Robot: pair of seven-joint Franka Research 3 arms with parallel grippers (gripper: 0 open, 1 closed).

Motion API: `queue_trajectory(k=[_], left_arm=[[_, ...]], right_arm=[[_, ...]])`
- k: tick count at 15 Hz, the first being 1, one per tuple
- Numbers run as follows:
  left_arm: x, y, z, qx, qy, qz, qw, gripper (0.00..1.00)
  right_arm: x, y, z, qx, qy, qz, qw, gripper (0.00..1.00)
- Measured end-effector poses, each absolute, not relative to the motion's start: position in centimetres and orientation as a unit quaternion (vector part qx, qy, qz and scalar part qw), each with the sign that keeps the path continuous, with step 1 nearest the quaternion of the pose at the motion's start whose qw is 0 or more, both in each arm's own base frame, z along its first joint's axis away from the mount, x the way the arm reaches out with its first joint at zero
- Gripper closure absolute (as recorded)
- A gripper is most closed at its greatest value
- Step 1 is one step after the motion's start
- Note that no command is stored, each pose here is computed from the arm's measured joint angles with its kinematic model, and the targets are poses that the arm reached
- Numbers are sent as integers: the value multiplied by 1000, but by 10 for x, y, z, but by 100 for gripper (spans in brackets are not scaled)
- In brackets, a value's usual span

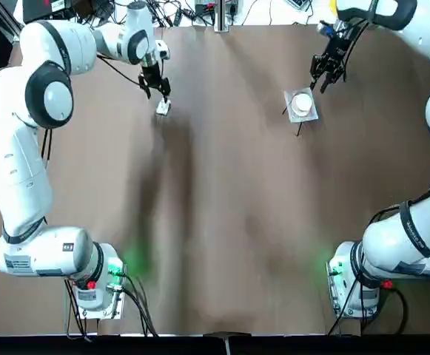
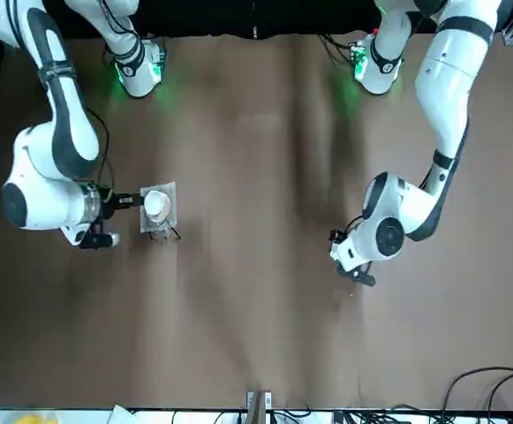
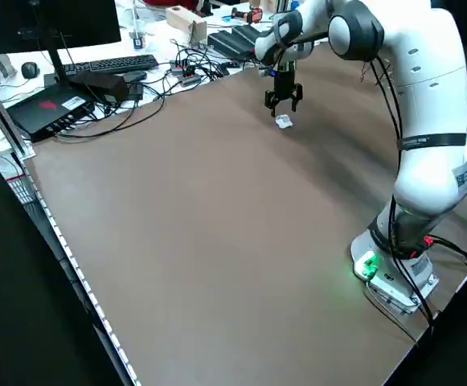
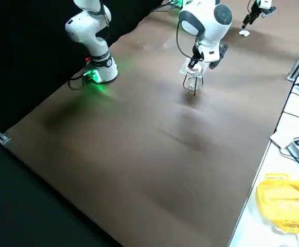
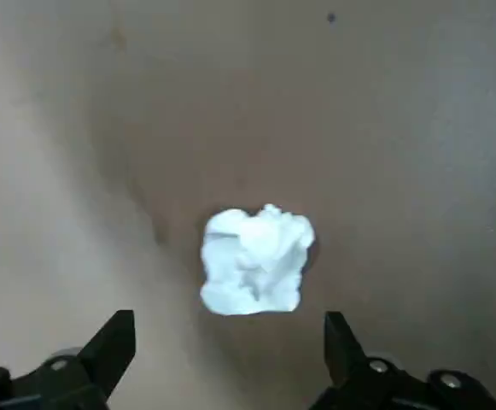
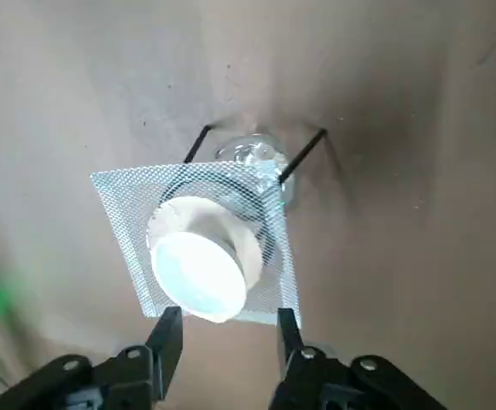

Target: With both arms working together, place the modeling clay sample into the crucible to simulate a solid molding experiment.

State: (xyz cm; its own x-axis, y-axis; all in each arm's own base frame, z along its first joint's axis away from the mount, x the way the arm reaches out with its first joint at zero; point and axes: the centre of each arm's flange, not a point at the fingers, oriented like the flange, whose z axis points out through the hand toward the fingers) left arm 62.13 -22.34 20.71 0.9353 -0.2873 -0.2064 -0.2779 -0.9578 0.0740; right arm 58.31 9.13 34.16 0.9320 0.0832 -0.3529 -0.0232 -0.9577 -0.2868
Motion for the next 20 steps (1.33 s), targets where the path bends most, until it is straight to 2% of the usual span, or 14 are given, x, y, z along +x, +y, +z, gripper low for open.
queue_trajectory(k=[2, 3, 4, 6, 7, 8, 20], left_arm=[[615, -235, 197, 983, -141, -116, 20, 10], [613, -237, 193, 983, -140, -119, 20, 11], [613, -238, 190, 983, -140, -120, 20, 17], [614, -236, 188, 983, -137, -121, 20, 19], [615, -235, 188, 983, -136, -119, 20, 27], [617, -235, 190, 984, -135, -117, 21, 30], [630, -247, 186, 989, -108, -96, 25, 48]], right_arm=[[580, 98, 334, -971, -19, 189, 143, 48], [579, 99, 331, -971, -19, 192, 143, 50], [579, 99, 328, -970, -19, 195, 143, 50], [578, 99, 321, -969, -19, 201, 143, 52], [578, 99, 318, -968, -19, 204, 143, 53], [577, 100, 315, -968, -19, 207, 143, 55], [573, 108, 290, -962, -23, 232, 143, 62]])
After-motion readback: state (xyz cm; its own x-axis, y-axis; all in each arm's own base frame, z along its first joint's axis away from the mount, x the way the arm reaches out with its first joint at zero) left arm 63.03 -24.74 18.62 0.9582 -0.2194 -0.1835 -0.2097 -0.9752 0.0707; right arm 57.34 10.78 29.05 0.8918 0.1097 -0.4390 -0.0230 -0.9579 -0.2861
